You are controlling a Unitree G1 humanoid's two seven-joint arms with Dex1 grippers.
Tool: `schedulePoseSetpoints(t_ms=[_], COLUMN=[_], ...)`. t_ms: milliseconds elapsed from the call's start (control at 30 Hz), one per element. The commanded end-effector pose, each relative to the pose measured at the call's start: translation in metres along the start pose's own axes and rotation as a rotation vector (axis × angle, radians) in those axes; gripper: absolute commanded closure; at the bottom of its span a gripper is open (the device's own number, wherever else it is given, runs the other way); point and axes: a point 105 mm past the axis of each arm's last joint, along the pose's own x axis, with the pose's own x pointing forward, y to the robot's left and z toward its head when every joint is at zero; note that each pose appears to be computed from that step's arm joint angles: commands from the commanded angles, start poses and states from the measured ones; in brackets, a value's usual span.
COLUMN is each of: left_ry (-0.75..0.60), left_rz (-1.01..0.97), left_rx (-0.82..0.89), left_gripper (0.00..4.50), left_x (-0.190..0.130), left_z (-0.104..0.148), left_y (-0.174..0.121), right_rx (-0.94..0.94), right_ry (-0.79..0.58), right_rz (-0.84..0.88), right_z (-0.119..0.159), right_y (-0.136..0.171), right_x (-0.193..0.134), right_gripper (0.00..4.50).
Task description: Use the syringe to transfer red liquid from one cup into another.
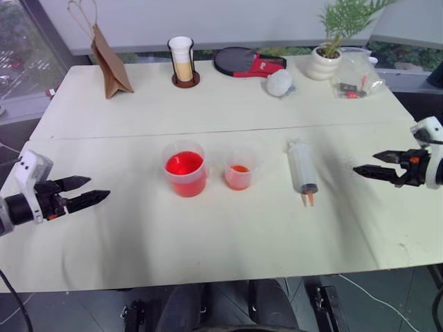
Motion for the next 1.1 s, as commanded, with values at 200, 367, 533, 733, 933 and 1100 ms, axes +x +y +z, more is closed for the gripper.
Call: schedulePoseSetpoints(t_ms=[200, 367, 533, 733, 933, 1100], left_ry=[-0.087, -0.106, -0.138, -0.153, -0.157, -0.121], left_rz=[0.042, 0.039, 0.061, 0.049, -0.011, -0.123], left_rx=[0.042, 0.041, 0.048, 0.065, 0.143, 0.298], left_gripper=[0.03, 0.03, 0.03, 0.03, 0.03, 0.03], left_x=[0.004, 0.006, 0.009, 0.02, 0.028, 0.031], left_z=[0.017, 0.02, 0.024, 0.027, 0.046, 0.084], left_y=[0.002, -0.001, 0.003, 0.004, 0.001, -0.013], right_rx=[-0.04, -0.07, -0.092, -0.106, -0.006, 0.046], right_ry=[-0.029, -0.029, -0.031, -0.025, -0.034, 0.062], right_rz=[-0.034, -0.049, -0.098, -0.147, -0.198, -0.177], right_z=[0.011, 0.018, 0.022, 0.027, 0.069, 0.102], right_y=[-0.004, -0.007, -0.016, -0.03, -0.03, -0.012], right_x=[-0.002, 0.001, 0.004, 0.004, 0.007, 0.02], right_gripper=[0.0, 0.0, 0.0, 0.0, 0.0, 0.0])
